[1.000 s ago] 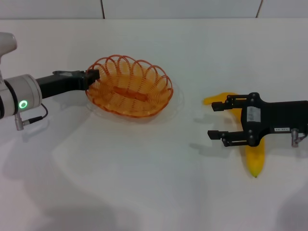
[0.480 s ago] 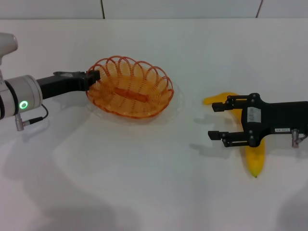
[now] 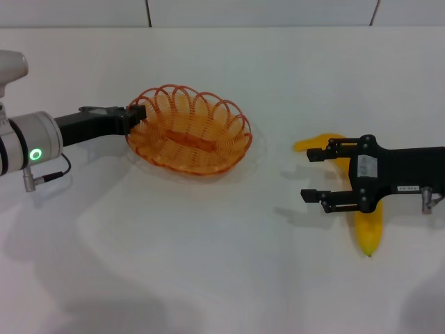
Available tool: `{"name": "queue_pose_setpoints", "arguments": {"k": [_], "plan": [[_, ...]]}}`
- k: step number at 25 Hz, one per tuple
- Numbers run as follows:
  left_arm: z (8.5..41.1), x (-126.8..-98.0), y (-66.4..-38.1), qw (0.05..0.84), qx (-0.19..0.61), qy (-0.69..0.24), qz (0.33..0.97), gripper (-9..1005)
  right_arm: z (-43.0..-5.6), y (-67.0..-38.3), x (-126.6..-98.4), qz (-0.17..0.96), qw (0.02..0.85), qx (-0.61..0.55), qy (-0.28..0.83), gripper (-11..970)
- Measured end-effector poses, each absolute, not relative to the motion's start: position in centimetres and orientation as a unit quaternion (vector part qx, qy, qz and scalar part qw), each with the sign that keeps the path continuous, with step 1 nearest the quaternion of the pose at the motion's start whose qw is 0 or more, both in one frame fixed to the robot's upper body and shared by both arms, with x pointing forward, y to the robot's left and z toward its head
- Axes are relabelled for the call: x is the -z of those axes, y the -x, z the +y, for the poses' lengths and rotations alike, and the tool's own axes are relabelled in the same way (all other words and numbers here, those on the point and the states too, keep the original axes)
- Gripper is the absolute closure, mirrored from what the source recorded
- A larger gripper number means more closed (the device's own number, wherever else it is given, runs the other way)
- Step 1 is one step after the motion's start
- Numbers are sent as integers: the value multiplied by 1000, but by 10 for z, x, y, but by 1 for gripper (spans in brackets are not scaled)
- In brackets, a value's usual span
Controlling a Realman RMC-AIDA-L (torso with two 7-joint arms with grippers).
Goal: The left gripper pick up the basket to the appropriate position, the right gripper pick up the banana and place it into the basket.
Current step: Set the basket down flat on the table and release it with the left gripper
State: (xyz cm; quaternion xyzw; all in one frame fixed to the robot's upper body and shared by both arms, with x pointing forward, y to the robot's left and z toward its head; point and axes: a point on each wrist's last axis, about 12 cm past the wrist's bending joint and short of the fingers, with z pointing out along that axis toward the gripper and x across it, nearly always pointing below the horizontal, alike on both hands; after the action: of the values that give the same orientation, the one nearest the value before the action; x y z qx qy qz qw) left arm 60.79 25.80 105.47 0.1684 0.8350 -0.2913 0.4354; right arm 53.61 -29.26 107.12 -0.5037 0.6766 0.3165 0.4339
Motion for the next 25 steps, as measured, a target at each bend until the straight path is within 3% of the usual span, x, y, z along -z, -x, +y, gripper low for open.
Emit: {"name": "queue_pose_setpoints", "arguments": {"k": [17,25], "plan": [[261,-1055,-608,442,295,-154,833,905,-293,-536,-1071,677,434,-315,504,227],[261,-1055,-607,442,294,-154,833,702,-293,-536,-1071,677,434,-315,504,227]]}}
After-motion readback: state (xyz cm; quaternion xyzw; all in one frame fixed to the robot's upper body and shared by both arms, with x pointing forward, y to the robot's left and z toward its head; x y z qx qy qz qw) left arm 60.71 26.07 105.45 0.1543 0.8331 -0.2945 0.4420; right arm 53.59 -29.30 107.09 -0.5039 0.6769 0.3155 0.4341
